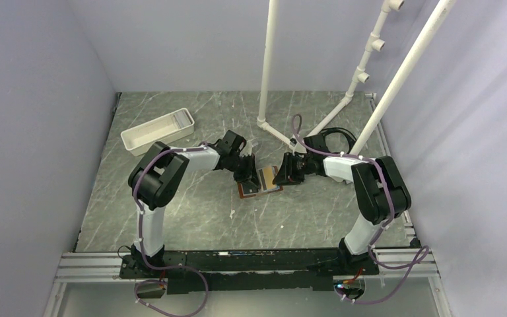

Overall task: Put the credit cards into the card holder
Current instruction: Insert the credit card into the card holder.

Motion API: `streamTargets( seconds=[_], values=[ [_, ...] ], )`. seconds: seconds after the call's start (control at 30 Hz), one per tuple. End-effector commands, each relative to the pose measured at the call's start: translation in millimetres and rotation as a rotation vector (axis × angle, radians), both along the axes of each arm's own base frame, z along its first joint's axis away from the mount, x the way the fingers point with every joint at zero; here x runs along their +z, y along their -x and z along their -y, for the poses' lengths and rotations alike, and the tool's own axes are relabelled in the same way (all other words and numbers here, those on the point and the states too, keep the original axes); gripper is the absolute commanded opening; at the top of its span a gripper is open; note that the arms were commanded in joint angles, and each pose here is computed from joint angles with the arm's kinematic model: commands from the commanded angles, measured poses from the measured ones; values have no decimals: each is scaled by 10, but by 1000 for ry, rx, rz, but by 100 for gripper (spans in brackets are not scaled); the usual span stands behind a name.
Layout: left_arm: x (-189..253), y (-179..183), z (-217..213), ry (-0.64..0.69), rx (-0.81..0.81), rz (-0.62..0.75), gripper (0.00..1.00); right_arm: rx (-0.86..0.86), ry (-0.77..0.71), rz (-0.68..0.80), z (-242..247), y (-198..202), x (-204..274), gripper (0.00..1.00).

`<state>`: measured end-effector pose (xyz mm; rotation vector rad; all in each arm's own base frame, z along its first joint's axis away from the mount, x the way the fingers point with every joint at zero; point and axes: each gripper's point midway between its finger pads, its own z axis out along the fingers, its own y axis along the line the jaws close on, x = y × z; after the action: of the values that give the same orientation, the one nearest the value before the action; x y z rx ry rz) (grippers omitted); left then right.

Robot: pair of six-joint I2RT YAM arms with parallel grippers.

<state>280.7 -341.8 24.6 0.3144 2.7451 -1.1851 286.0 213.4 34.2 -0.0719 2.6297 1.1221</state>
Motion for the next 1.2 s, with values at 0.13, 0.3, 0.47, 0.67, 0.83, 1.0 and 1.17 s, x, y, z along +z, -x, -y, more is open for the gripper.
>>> streamTargets(
  seconds=[0.13,0.3,0.47,0.67,0.83,1.0,1.17],
  values=[
    [-132,5,-53,-22,9,-11,10,22,-16,65,-81,-76,141,33],
    [-140,7,-65,-26,6,-11,9,19,12,95,-49,-67,228,37],
    [-147,11,-62,-23,6,-13,8,43,4,101,-144,-41,256,36],
    [-85,-8,-56,-12,10,1,8,88,-48,111,-387,-7,331,33],
    [440,-101,-226,79,74,66,37,135,-66,157,-628,5,488,34],
    [1238,-143,-920,180,202,144,49,223,-142,133,-1102,35,480,36],
    [1773,-360,-1833,150,396,242,59,300,-212,95,-1467,44,456,42]
  ],
)
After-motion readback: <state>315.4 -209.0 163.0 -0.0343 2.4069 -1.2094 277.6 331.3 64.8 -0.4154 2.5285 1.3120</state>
